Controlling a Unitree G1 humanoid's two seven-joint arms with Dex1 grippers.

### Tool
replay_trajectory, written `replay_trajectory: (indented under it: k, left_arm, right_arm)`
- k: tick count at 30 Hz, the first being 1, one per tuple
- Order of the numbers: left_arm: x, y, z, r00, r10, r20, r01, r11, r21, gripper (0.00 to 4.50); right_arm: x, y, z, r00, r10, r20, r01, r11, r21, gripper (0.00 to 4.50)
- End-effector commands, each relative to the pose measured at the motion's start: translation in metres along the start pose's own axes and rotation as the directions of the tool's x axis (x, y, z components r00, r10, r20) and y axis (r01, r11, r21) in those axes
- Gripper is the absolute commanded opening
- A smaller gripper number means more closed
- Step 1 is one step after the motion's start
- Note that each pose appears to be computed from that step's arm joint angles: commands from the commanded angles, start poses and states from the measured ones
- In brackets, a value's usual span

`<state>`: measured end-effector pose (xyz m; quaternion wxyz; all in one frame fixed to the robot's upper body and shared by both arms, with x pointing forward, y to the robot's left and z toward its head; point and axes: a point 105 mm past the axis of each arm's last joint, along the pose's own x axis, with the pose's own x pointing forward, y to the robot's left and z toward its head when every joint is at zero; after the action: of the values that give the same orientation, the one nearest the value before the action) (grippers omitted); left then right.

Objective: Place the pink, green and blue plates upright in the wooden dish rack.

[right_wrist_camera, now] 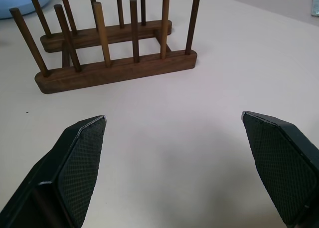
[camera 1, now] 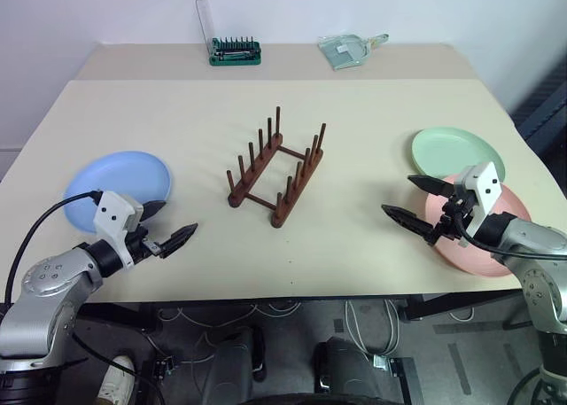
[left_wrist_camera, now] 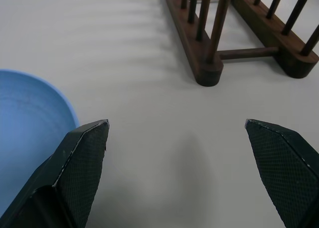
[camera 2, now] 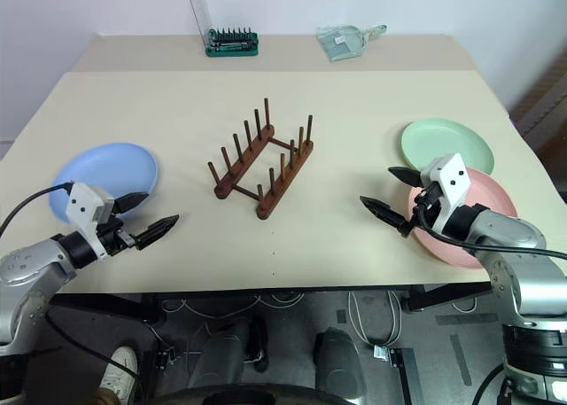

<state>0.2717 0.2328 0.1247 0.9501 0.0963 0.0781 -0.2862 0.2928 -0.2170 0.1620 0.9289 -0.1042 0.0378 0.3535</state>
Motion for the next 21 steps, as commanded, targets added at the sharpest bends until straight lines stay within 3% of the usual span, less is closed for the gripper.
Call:
replay_trajectory:
  k: [1, 14, 21]
  left_arm:
    - [-0.007, 0.001, 0.011, 0.999, 0.029, 0.036, -0.030, 0.999, 0.022, 4.50]
    - [-0.008, -0.022, 0.005, 0.999, -0.049, -0.003, 0.049, 0.999, 0.003, 4.50]
    - [0.011, -0.049, 0.008, 0.989, -0.148, 0.016, 0.148, 0.989, -0.006, 4.50]
  right_arm:
    - [0.005, -0.003, 0.013, 1.000, 0.006, 0.028, -0.005, 0.999, -0.036, 4.45]
    - [0.007, 0.009, 0.016, 0.998, 0.055, 0.020, -0.055, 0.998, -0.028, 4.45]
    - [0.017, 0.018, 0.016, 0.997, 0.069, 0.038, -0.068, 0.997, -0.025, 4.45]
